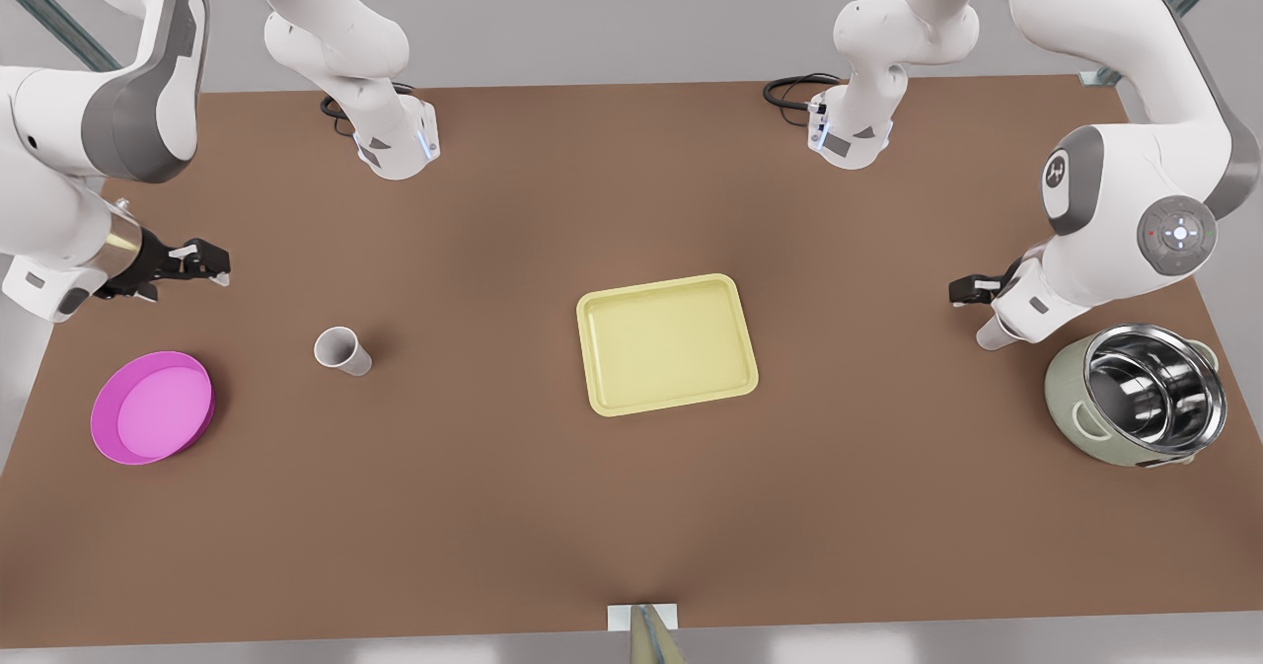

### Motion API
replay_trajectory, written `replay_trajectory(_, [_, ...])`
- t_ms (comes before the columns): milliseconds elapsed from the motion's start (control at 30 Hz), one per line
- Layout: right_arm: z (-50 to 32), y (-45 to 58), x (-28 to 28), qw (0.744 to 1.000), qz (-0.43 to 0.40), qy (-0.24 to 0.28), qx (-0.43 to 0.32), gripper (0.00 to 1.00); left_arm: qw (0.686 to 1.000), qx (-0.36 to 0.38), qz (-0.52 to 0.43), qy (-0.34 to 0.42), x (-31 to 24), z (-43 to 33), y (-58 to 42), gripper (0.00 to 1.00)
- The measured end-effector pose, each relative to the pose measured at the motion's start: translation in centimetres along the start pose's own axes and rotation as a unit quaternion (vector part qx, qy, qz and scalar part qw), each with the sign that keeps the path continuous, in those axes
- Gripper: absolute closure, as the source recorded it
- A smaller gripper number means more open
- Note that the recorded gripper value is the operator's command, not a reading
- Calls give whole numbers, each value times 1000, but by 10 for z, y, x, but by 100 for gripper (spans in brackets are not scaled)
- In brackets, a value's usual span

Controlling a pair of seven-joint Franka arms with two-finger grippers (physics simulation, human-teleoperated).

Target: Use both arms to respectively pick up the white IKEA cups from the middle-left and middle-right positions, then place the white IKEA cups onto the middle-middle tray, ensuring that the cups remain upright and do not tip over

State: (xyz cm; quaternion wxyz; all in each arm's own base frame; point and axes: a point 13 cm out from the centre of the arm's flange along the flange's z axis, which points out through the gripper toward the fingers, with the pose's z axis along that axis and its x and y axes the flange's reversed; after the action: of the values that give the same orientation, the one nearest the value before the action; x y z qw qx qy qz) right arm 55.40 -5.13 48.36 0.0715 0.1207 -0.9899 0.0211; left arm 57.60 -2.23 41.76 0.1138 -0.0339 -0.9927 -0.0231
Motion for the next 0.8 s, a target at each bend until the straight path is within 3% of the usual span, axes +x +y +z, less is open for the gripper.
replay_trajectory(100, [2,-1,-1,1000,-2,1,1,0,1000,2,-6,23,5,24,8,0])
replay_trajectory(300, [87,-1,-43,999,-14,32,-24,0,994,13,-81,69,8,184,100,0])
replay_trajectory(567, [190,7,-54,999,-20,15,-25,0,994,7,-111,15,-18,256,158,0])
replay_trajectory(800, [250,8,-41,1000,-15,-5,-20,0,993,13,-113,33,8,302,163,0])
